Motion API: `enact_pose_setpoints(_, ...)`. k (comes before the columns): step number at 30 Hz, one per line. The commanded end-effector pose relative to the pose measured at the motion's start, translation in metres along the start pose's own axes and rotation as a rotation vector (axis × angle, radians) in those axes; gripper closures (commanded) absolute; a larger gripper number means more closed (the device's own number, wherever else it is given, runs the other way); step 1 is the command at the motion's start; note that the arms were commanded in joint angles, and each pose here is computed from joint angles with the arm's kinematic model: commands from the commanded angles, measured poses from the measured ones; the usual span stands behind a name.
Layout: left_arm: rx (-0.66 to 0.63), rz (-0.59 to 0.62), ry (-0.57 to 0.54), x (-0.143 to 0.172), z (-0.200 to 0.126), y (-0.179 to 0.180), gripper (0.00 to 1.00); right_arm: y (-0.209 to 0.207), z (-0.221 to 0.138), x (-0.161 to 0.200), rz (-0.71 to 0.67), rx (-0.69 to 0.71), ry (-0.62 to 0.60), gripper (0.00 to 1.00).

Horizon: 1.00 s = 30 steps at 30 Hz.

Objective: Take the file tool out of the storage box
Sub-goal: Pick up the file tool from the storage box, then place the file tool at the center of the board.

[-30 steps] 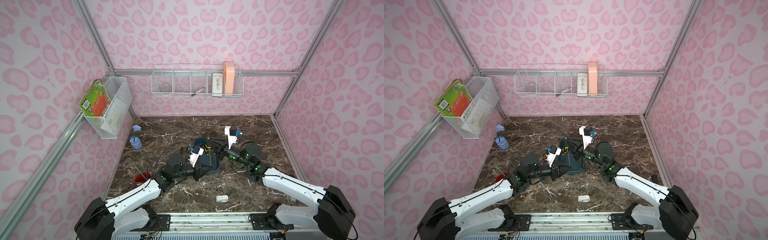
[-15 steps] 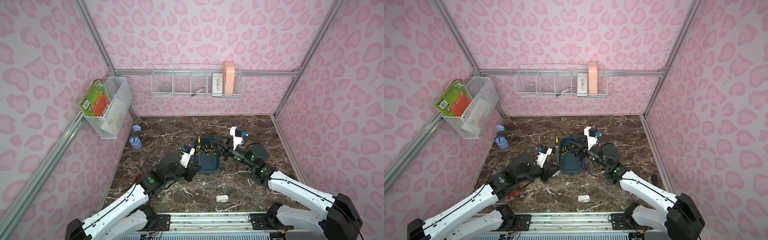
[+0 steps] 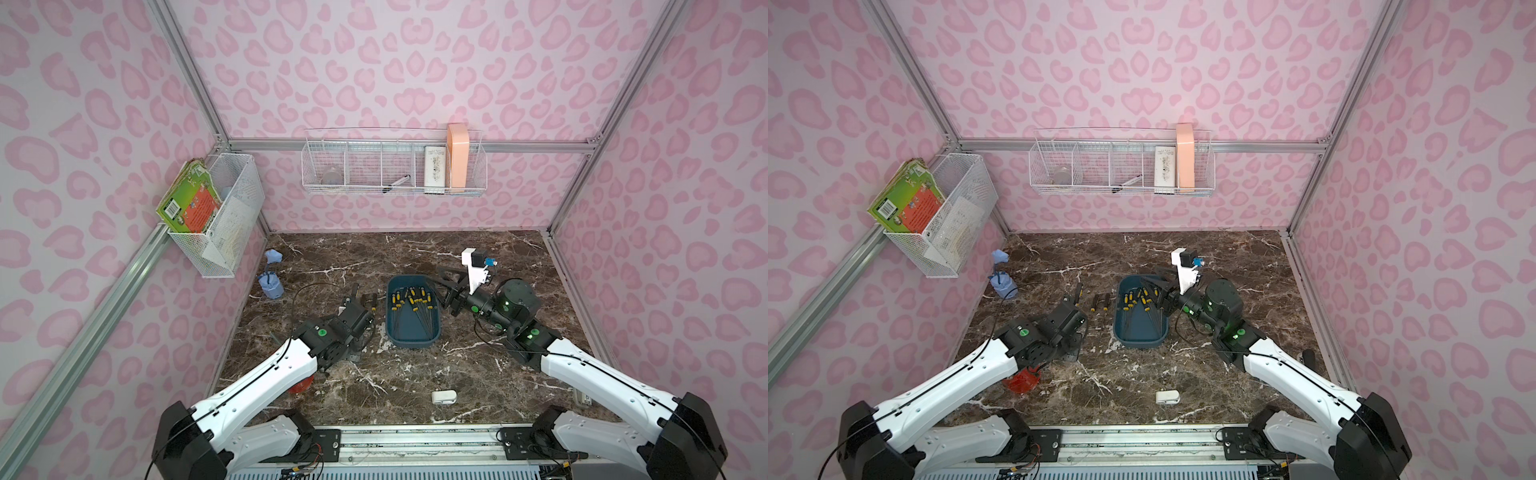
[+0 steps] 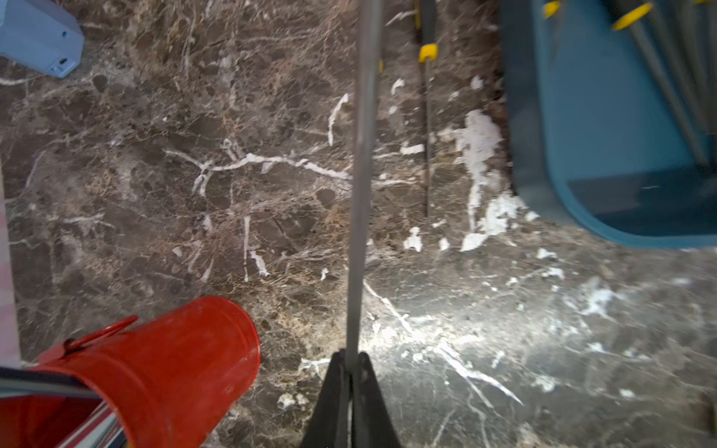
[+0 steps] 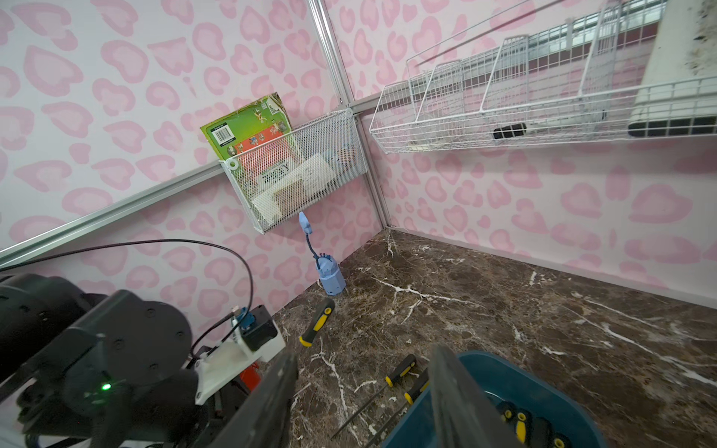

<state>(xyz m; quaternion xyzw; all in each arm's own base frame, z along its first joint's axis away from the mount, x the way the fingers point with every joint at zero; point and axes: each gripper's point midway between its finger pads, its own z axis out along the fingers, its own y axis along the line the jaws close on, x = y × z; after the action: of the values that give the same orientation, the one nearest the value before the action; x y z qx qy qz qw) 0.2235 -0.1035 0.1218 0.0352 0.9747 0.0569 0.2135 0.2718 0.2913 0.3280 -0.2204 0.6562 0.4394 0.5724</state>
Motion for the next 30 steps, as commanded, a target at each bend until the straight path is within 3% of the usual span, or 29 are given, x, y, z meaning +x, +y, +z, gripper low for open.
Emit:
enact_pose_setpoints(1,-0.033,0.006,0.08,0.004,0.017,0.005,1.0,-0.003,0.002,0.008,-0.001,0.003,0.04,0.45)
enact_pose_setpoints(13,0.012,-0.055,0.361,0.002,0.082,0.002,1.0,-0.011,0.012,0.025,0.021,-0.005,0.093,0.45)
enact_pose_setpoints(18,-0.042,-0.04,0.442,0.009,0.099,0.009,1.0,-0.014,0.015,0.031,0.023,-0.002,0.114,0.44)
enact_pose_setpoints(30,-0.085,-0.02,0.503,0.005,0.109,0.013,1.0,-0.015,0.013,0.031,0.023,-0.002,0.114,0.44)
